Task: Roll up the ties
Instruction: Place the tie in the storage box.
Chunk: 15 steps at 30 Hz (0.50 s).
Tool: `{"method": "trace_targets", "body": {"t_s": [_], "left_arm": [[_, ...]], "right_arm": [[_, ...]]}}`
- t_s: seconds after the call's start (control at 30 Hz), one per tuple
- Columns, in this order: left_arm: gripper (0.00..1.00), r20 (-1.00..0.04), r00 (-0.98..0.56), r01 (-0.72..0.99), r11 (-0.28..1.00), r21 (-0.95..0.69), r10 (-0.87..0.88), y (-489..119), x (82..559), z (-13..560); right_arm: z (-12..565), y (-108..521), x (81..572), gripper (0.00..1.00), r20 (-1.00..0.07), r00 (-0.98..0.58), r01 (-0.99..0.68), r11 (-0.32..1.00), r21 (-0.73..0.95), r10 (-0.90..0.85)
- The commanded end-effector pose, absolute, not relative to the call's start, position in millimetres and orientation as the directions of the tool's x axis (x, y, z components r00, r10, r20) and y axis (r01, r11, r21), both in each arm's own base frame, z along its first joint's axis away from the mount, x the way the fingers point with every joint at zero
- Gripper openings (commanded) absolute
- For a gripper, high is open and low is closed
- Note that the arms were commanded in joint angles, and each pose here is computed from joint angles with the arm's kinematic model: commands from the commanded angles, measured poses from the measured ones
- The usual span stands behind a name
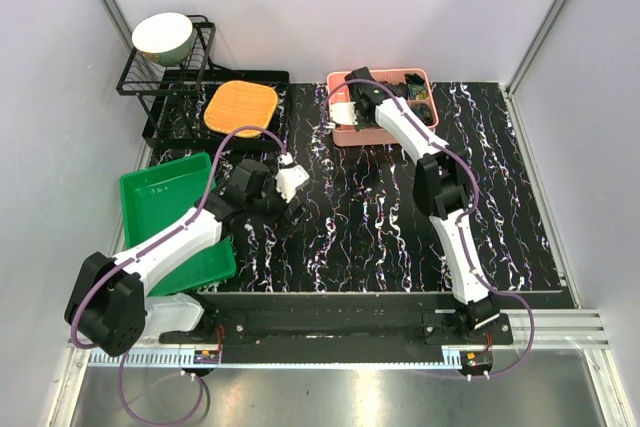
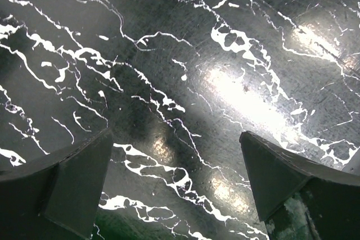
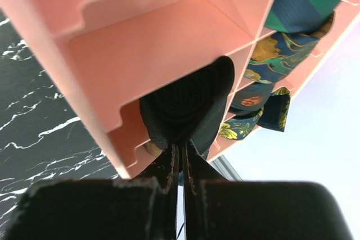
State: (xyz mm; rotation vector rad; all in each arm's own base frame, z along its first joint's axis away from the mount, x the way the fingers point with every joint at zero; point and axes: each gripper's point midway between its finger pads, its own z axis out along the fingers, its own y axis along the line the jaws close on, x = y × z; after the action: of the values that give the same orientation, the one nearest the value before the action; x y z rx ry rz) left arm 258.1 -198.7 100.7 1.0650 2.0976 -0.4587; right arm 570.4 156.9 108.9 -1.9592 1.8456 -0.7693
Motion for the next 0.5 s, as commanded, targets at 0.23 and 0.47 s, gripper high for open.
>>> {"method": "trace_targets", "body": {"t_s": [0.23,0.47], "left_arm": [[0.99,-0.788,-0.339,0.801,0.596,0.045,0.515,-195.5,267.2,117.4],[0.99,-0.784,-0.346,0.797,0.602,0.043,0.515,-190.3,263.6,117.5]], "right_arm": [[88.1,151.9,564.6,0.00,0.215,-0.029,-0.840,-0.093,-0.535,-0.976],[75.2,153.0,568.3,0.01,0.202,-0.046,-0.844,-0.070,-0.532,-0.978]]}}
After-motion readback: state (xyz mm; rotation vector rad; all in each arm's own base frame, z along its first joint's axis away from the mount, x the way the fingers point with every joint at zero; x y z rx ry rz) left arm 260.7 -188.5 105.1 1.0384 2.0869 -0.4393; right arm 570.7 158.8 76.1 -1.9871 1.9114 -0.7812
